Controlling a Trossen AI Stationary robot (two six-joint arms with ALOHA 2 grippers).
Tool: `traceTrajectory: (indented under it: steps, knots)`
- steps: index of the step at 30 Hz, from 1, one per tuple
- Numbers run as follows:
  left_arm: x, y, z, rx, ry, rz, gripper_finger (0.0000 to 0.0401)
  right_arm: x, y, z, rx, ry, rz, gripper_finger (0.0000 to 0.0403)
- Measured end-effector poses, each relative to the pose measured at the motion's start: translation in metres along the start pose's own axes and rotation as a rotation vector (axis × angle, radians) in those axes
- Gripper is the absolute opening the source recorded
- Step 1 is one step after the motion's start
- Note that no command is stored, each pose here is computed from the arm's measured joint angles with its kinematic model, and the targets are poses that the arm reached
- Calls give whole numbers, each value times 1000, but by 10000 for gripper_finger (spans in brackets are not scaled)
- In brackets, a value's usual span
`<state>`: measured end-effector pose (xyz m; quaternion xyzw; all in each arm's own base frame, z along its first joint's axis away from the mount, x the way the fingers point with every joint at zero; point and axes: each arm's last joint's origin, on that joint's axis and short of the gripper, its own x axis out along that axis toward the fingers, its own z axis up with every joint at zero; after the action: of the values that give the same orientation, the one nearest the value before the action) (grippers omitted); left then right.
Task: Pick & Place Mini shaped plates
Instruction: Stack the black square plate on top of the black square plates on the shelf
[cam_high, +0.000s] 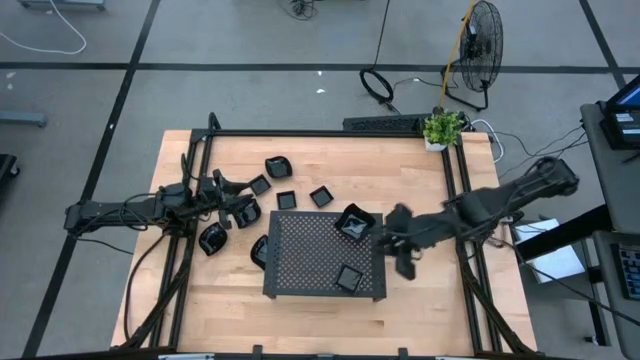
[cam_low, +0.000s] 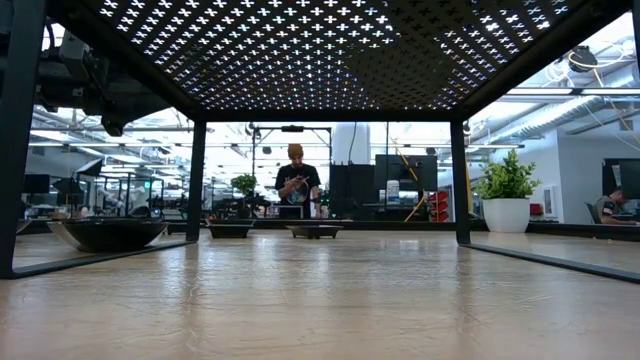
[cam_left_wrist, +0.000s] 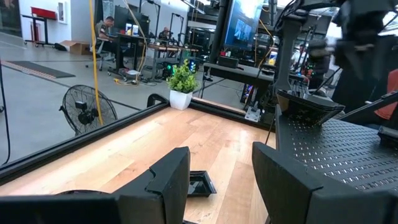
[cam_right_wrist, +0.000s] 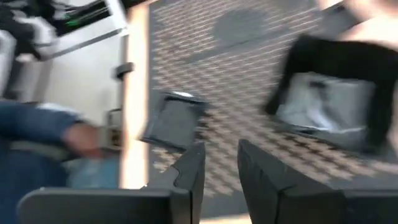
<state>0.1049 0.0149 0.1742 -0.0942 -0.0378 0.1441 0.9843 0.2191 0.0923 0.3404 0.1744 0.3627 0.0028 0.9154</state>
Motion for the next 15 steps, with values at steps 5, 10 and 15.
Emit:
traceTrajectory:
  steps: [5, 10, 15]
  knots:
    - [0, 0, 0, 0, 0, 0, 177, -21, -27, -41, -76, -135, -193, 68]
    - [0, 0, 0, 0, 0, 0, 177, -12, -63, -93, -145, -288, -297, 62]
    - [0, 0, 0, 0, 0, 0, 177, 5, -89, -129, -242, -436, -263, 57]
